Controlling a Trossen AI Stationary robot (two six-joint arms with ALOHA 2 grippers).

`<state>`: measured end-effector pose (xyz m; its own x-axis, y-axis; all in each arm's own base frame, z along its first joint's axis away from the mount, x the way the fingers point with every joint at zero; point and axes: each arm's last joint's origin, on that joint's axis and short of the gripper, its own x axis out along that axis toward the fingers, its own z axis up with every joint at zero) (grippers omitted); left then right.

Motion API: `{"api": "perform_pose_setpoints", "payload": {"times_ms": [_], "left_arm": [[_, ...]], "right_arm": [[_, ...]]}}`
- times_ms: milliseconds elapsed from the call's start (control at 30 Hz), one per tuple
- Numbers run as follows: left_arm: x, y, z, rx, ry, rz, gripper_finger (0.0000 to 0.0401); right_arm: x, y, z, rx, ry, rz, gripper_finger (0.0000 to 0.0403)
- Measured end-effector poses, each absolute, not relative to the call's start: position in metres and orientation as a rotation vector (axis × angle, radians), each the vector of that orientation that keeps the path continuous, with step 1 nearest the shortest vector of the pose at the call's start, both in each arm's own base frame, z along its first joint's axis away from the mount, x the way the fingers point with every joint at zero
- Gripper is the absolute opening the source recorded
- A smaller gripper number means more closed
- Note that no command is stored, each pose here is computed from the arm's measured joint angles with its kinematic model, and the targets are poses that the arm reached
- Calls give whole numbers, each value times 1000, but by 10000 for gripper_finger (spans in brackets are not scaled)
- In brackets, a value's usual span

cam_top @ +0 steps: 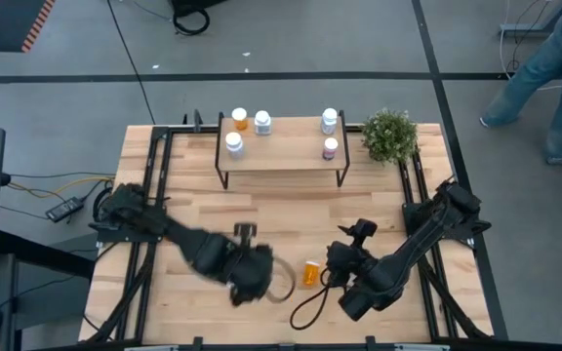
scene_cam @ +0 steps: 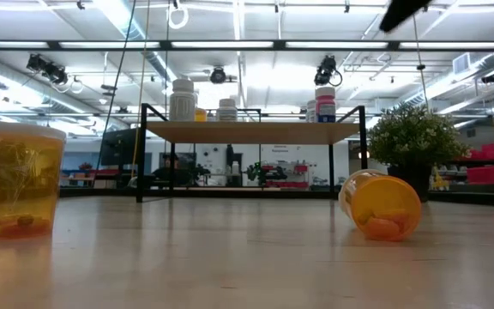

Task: Pick and place medicine bottles onto shelf by color
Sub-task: Put the left yellow pill bottle on the shelf

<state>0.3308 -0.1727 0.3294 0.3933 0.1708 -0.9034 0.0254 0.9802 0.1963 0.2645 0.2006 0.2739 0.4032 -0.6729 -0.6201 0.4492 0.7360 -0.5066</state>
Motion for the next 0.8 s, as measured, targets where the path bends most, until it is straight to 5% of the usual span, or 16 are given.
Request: {"api": "perform_pose_setpoints", "payload": {"times_ms": [600, 800], "left_arm": [[238, -191, 282, -181, 1248, 146, 7], [237, -192, 281, -210, 1253, 171, 66]], "right_arm": [[263, 192, 316, -102, 557, -717, 312], [263, 192, 316, -138, 571, -707, 312]]}}
